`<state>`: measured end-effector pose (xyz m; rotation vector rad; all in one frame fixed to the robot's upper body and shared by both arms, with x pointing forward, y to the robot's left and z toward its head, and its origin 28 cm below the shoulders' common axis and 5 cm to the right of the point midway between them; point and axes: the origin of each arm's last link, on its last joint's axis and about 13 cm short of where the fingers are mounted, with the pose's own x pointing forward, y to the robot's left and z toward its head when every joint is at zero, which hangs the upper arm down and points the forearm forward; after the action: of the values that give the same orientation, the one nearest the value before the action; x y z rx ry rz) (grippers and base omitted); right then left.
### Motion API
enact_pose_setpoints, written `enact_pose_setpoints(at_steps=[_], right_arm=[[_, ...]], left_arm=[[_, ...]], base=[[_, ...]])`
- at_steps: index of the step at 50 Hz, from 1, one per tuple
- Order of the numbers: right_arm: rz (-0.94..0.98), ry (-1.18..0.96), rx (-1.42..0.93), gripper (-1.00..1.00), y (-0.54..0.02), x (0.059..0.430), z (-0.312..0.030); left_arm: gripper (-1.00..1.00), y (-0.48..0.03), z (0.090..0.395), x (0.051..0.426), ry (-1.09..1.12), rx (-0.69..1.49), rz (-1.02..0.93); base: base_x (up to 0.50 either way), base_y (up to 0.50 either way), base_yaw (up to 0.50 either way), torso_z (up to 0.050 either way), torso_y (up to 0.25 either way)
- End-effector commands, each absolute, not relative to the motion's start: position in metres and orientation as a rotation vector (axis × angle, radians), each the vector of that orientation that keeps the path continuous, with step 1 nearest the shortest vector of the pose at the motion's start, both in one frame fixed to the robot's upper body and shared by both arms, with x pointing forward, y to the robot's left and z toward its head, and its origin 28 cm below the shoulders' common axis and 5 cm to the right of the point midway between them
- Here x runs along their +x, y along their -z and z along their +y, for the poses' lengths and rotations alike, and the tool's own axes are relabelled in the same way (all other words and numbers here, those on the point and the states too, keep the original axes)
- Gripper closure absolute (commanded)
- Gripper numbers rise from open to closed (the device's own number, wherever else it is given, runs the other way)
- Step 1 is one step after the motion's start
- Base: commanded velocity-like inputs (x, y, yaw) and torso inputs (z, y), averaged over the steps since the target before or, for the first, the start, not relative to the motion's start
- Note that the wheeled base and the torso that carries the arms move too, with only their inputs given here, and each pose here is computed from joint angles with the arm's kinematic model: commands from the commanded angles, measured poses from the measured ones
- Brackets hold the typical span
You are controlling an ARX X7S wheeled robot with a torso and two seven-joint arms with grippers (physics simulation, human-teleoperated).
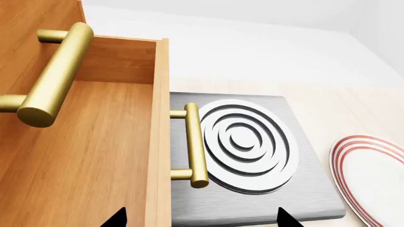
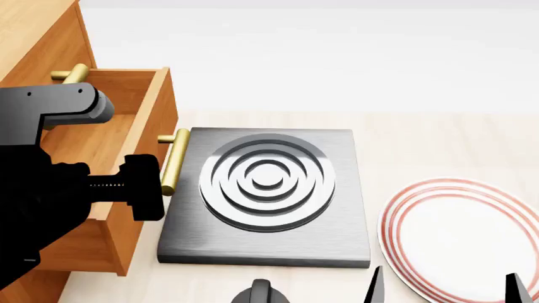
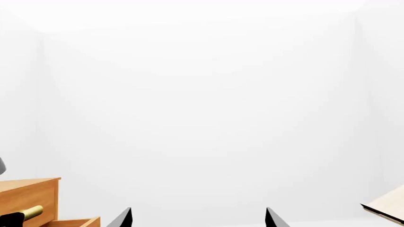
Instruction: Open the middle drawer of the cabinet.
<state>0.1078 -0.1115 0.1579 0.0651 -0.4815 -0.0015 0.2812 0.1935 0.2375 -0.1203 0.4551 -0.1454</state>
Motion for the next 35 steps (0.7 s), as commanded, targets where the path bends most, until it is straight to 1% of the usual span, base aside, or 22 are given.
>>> enact_pose_setpoints(at_steps=[1,17,26,35], right_arm=[[-0.481,-0.001,0.064,-1.0,-0.158,0.108,-0.111],[-0.477,-0.004,0.062,-1.0,-0.157,0.109,-0.111],[-0.477,-0.003,0.063,-1.0,-0.158,0.109,-0.111],[-0.478,-0.004,0.062,-1.0,-0.158,0.108,-0.111]], left_arm=[[-1.0,-0.227,0.197,0.286,0.116,-0.115,0.467],[-1.0,-0.217,0.197,0.291,0.12,-0.099,0.492],[-1.0,-0.207,0.196,0.291,0.144,-0.063,0.544],[-1.0,-0.208,0.197,0.292,0.137,-0.068,0.539]], base=[[0.0,0.0,0.0,0.0,0.0],[0.0,0.0,0.0,0.0,0.0],[0.0,0.0,0.0,0.0,0.0],[0.0,0.0,0.0,0.0,0.0]])
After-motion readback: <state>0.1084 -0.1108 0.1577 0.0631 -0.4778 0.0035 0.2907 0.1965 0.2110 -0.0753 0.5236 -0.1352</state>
